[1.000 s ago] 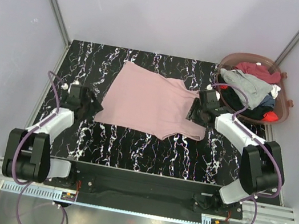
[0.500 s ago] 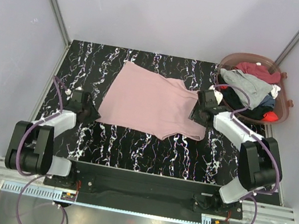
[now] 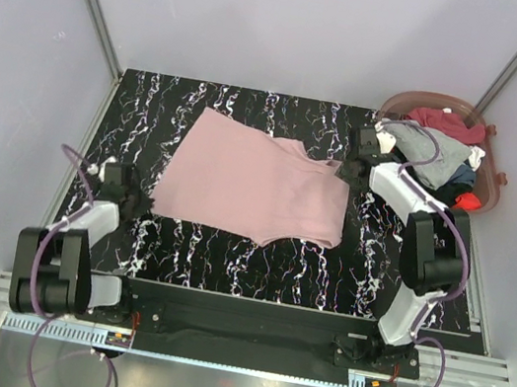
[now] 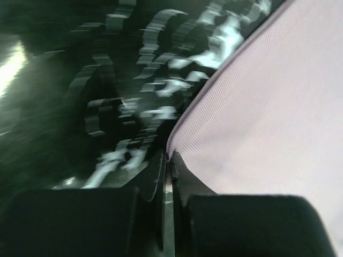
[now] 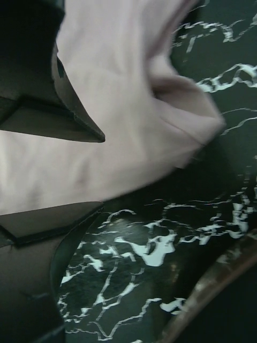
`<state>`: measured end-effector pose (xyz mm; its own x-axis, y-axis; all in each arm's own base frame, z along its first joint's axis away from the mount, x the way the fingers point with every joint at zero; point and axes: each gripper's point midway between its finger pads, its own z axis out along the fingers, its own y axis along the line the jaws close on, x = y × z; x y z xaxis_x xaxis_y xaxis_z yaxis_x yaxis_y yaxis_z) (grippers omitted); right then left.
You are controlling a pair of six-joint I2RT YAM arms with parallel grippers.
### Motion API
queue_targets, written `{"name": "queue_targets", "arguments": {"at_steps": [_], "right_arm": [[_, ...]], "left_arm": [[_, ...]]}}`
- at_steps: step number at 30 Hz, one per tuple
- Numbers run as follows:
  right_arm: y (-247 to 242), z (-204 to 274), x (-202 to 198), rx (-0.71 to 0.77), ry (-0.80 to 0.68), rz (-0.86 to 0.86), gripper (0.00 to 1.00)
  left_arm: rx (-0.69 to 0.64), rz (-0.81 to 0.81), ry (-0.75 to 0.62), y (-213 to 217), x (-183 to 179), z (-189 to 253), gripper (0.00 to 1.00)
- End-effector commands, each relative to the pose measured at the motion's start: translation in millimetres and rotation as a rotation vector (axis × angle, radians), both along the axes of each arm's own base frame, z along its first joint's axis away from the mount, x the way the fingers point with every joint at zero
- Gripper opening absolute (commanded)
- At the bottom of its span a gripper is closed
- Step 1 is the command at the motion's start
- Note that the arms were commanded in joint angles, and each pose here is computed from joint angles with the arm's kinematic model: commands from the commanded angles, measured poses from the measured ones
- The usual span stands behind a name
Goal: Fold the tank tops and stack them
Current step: Flatten the tank top out
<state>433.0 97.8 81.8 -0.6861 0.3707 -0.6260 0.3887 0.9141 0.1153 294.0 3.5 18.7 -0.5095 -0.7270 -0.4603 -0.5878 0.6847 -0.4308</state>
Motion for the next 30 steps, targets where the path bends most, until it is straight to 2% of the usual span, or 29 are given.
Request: {"name": "queue_targets", "arguments": {"at_steps": [1,4,9,14,15,16,17,21,26,28,30], "right_arm": [[-12,11,22,-0.059,-0.020,-0.042,0.56],[2,5,32,-0.016,-0.002,0.006,0.56],[26,-10,41,0.076,0.010,0.078,0.56],[32,-19,50,0.084,0.030,0.095,0.56],[31,-25,51,0.078,0.040,0.092,0.58],[32,-25,52,0.076,0.038,0.094,0.69],[32,-25,55,0.078,0.031,0.093,0.73],[34,-26,62,0.073,0.019,0.093,0.75],[42,-29,73,0.114,0.011,0.107,0.70],[42,-32,75,0.122,0.002,0.094,0.65],[45,-34,77,0.137,-0.005,0.097,0.54]], "left_arm": [[0.033,0.138,-0.077,28,-6,18,0.00],[0.031,0.189,-0.104,38,-10,22,0.00],[0.003,0.169,-0.086,35,-4,19,0.00],[0.008,0.176,-0.085,38,-5,16,0.00],[0.012,0.175,-0.090,39,-5,17,0.00],[0.017,0.185,-0.094,42,-6,18,0.00],[0.022,0.181,-0.092,42,-7,18,0.00],[0.034,0.190,-0.105,46,-7,24,0.00],[0.043,0.203,-0.115,49,-9,25,0.00],[0.045,0.206,-0.111,51,-9,24,0.00],[0.045,0.204,-0.110,51,-9,24,0.00]]}}
